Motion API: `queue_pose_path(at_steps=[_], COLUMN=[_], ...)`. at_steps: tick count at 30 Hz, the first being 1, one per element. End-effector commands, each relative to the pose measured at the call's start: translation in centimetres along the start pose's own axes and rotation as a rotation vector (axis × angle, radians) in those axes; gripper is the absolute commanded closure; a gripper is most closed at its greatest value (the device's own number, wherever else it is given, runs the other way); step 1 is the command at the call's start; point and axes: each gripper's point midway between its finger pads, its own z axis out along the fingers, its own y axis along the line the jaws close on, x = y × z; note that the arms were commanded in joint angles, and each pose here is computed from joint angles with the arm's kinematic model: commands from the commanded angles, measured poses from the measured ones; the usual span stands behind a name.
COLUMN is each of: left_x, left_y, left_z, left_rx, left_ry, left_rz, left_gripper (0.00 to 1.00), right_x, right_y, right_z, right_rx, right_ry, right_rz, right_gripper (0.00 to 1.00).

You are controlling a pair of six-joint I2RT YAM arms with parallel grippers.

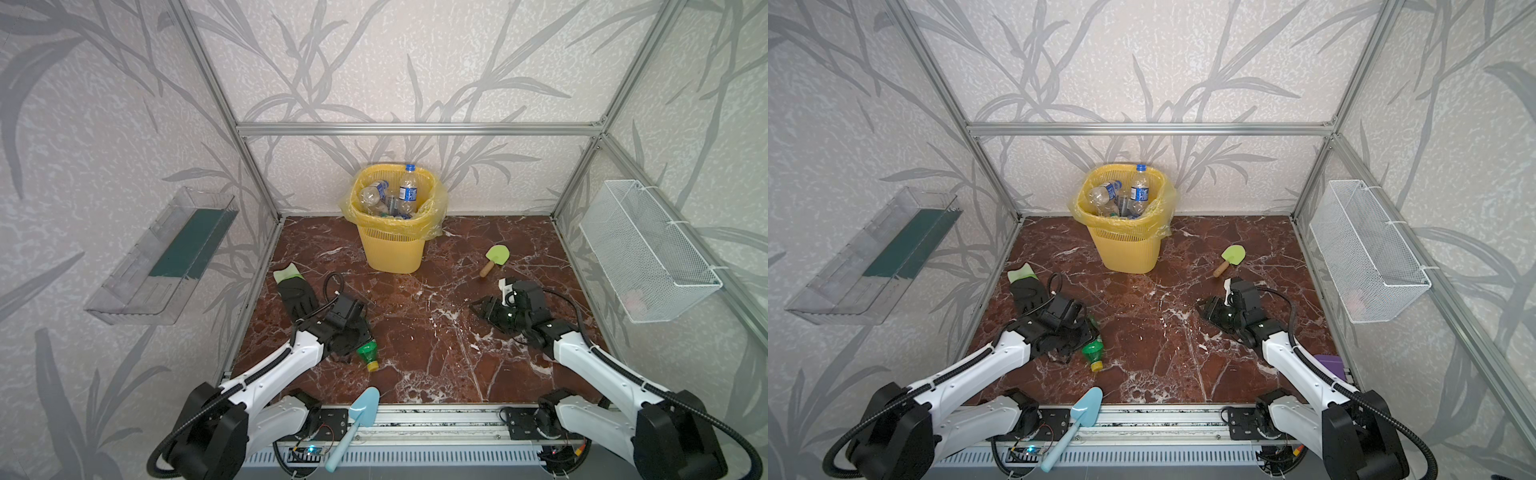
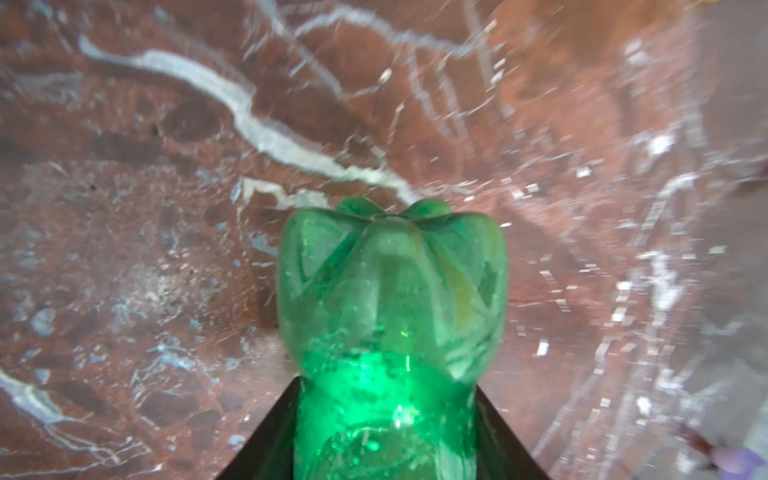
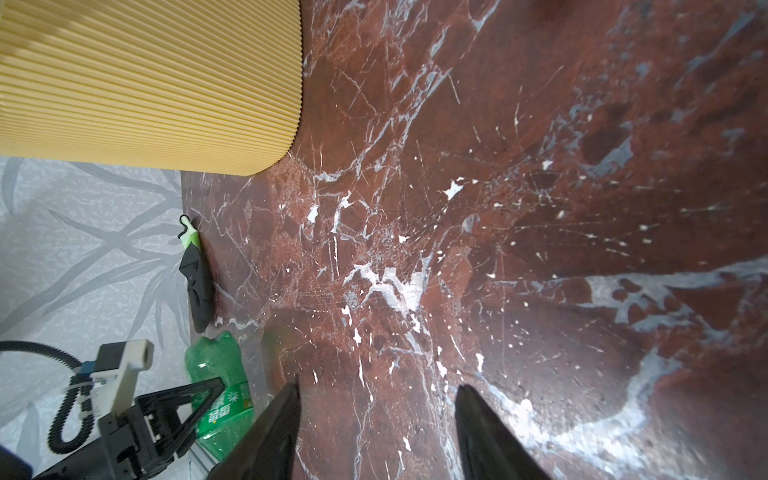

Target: Throw the plastic bottles in the bin

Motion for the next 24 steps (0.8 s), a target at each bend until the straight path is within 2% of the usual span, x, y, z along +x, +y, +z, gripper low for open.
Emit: queue_pose_path(at_steps=[1,5,8,11,12,13,16,17,20,24], left_x=[-1.6,-6.0,-11.9,-17.8,-19.4,-20.6,-20.7,-20.1,-18.3,-15.3], left_y=[-2.0,-7.4,-14.7,-22.6,-24.5,-25.2,-24.3,-23.3,-18.1,-11.0], left_z=[-2.8,-9.9,-17.1,-22.3,-23.4,-23.7,-21.2,-20.2,-17.5,-16.4], left_rx=[0.096,0.243,0.412,0.541,0.557,0.549,0.504,0.484,0.404,0.296], left_ry=[-0.065,-0.191,-0.315,-0.391,-0.411,-0.416,-0.325,-0.313,-0.343,-0.365], left_rz=[-0.048,-0.040,-0.007,0.057,0.073,0.077,0.056,0.046,-0.026,-0.075], left_gripper=[0.47,0.46,0.46,0.44,0.40,0.30,0.12,0.09,0.07,0.06], right_x=[-0.9,-1.3,-1.9,-2.5,-2.6,-2.7,-2.8,-2.7,-2.1,-1.2], right_y=[1.5,2.1,2.9,3.8,4.1,4.3,4.4,4.2,3.2,2.2], right_z=[-0.2,-0.4,-0.8,-1.1,-1.3,-1.4,-2.0,-2.1,-2.0,-1.5], right_rx=[-0.036,-0.046,-0.058,-0.070,-0.073,-0.075,-0.078,-0.075,-0.060,-0.044], right_ry=[-0.018,-0.024,-0.036,-0.044,-0.046,-0.050,-0.070,-0.075,-0.071,-0.043], right_rz=[-0.023,-0.022,-0.024,-0.031,-0.034,-0.037,-0.039,-0.035,-0.025,-0.022], right_gripper=[0.40,0.40,0.40,0.40,0.40,0.40,0.40,0.40,0.40,0.40])
